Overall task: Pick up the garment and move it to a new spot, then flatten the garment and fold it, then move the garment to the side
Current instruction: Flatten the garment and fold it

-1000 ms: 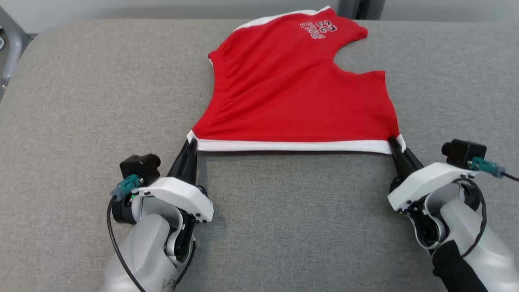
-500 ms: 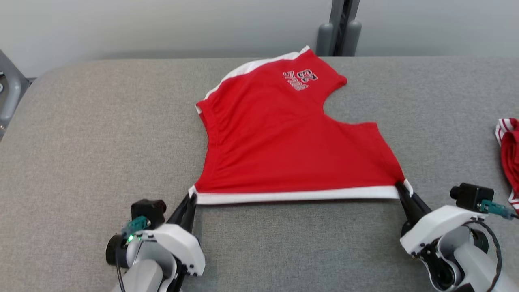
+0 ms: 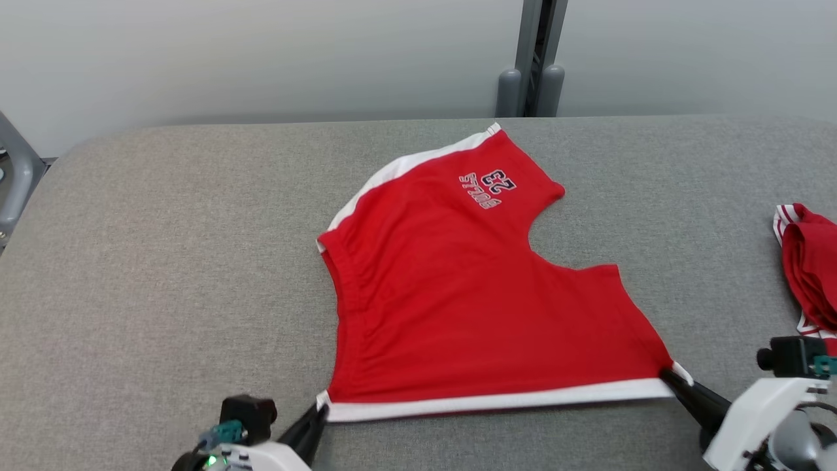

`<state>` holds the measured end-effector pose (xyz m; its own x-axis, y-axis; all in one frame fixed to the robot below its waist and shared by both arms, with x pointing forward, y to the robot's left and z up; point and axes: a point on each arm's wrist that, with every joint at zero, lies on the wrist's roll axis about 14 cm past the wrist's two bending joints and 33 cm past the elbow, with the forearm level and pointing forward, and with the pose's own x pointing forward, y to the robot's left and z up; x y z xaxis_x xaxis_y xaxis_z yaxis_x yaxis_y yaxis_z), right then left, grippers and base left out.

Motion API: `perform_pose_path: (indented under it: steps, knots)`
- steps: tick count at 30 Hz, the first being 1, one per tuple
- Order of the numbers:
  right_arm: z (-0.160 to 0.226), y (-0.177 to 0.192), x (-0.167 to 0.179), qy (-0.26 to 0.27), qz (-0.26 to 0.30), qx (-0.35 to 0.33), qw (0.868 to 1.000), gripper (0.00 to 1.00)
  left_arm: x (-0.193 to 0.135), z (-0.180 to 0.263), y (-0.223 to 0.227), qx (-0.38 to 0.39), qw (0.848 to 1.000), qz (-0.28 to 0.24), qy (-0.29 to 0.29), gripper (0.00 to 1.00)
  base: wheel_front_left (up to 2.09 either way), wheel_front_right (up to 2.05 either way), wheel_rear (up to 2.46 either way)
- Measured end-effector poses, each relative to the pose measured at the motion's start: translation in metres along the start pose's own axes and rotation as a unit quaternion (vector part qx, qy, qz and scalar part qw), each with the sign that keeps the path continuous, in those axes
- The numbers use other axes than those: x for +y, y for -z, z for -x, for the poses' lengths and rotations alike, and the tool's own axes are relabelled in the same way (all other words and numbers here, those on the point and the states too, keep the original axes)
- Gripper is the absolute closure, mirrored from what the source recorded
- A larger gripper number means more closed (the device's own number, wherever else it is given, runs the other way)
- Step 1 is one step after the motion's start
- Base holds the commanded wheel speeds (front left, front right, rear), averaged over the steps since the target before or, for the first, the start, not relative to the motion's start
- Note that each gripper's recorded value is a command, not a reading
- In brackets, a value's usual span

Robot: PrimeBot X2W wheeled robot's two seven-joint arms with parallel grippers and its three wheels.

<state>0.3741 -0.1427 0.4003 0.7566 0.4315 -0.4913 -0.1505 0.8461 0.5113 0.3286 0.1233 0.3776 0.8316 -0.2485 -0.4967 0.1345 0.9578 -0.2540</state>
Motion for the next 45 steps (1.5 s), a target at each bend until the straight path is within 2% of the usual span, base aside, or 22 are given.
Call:
perform_pose_path:
  steps: [6, 9, 11, 17, 21, 24, 28, 34, 37, 41, 45]
  knots:
    - [0.025, 0.004, -0.015, 0.005, -0.005, 0.045, 0.999, 1.00, -0.019, 0.023, 0.009, 0.030, 0.998, 0.023, 0.041, 1.00, 0.00, 0.00, 0.00]
    - [0.036, 0.011, -0.023, 0.013, -0.008, 0.078, 0.997, 1.00, -0.035, 0.039, 0.024, 0.071, 0.993, 0.024, 0.088, 1.00, 0.00, 0.00, 0.00]
    - [0.041, 0.017, -0.023, 0.012, -0.010, 0.096, 0.995, 1.00, -0.037, 0.048, 0.032, 0.093, 0.991, 0.020, 0.099, 1.00, 0.00, 0.00, 0.00]
    - [0.049, 0.010, -0.023, 0.012, -0.012, 0.106, 0.994, 1.00, -0.043, 0.055, 0.026, 0.097, 0.989, 0.022, 0.110, 1.00, 0.00, 0.00, 0.00]
    - [0.046, -0.007, -0.020, 0.011, 0.012, 0.100, 0.995, 1.00, -0.049, 0.055, 0.024, 0.112, 0.985, 0.018, 0.128, 1.00, 0.00, 0.00, 0.00]
    - [0.039, -0.028, -0.013, 0.002, 0.026, 0.083, 0.996, 1.00, -0.054, 0.052, 0.013, 0.112, 0.983, 0.018, 0.143, 1.00, 0.00, 0.00, 0.00]
    - [0.026, -0.053, -0.001, -0.011, 0.046, 0.072, 0.996, 1.00, -0.062, 0.047, -0.002, 0.116, 0.978, 0.052, 0.167, 1.00, 0.00, 0.00, 0.00]
    - [-0.002, -0.089, 0.009, -0.019, 0.098, 0.068, 0.993, 1.00, -0.074, 0.042, -0.016, 0.149, 0.960, 0.104, 0.214, 1.00, 0.00, 0.00, 0.00]
    - [-0.020, -0.098, 0.018, -0.034, 0.103, 0.080, 0.991, 1.00, -0.064, 0.033, -0.029, 0.149, 0.961, 0.102, 0.211, 1.00, 0.00, 0.00, 0.00]
    - [-0.043, -0.104, 0.023, -0.041, 0.111, 0.099, 0.988, 1.00, -0.060, 0.022, -0.046, 0.138, 0.958, 0.135, 0.214, 1.00, 0.00, 0.00, 0.00]
    - [-0.061, -0.109, 0.025, -0.044, 0.117, 0.111, 0.986, 1.00, -0.052, 0.011, -0.059, 0.125, 0.960, 0.140, 0.207, 1.00, 0.00, 0.00, 0.00]
